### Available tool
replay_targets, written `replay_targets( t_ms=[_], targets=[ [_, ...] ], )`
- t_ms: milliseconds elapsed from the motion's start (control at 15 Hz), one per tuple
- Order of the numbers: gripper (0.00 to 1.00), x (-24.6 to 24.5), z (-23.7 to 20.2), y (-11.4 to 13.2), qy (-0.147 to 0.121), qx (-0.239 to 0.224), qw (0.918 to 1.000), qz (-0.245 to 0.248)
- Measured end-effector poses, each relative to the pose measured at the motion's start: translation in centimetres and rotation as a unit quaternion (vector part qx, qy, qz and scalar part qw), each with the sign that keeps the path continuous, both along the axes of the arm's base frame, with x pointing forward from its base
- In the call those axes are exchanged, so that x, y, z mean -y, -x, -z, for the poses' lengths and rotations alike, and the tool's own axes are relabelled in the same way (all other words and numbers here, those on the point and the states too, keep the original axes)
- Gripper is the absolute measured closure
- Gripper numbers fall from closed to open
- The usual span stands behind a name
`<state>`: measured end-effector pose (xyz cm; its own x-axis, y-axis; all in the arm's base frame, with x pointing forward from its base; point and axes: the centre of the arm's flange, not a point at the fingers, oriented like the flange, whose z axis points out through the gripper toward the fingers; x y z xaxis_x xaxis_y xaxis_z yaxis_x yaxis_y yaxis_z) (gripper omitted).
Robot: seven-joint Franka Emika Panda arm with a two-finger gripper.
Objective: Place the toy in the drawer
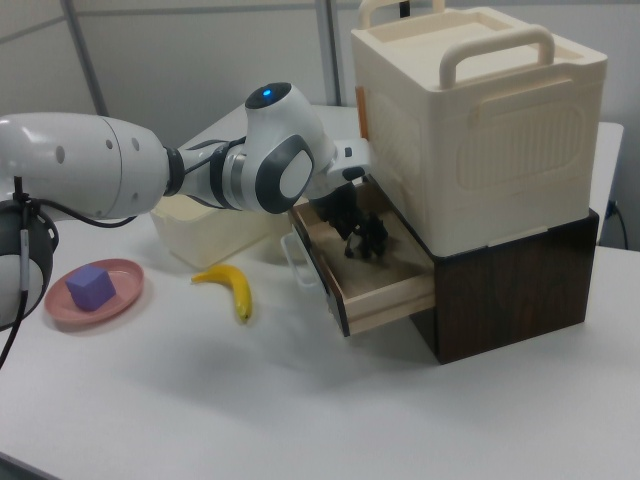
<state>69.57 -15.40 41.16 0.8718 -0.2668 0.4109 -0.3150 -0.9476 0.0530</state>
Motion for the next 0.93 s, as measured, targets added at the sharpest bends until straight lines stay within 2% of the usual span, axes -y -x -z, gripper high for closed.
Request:
replay_targets(
  t_ms=[67, 133, 467, 666, 933],
  targets=[
    [0.03, 0.0, 0.0, 0.1, -0.003, -0.005, 1.0, 0.003],
    [0.0, -0.1, -0.4, 0.3, -0.014, -0.012, 0.9998, 0.01],
    [0.0, -3.0, -5.3, 2.3, -0.043, -0.056, 0.9974, 0.017],
    [0.0, -5.0, -8.3, 4.1, -0.075, -0.087, 0.9927, 0.035],
    [0.0, -7.6, -13.4, 7.8, -0.072, -0.136, 0.9877, 0.028]
  ],
)
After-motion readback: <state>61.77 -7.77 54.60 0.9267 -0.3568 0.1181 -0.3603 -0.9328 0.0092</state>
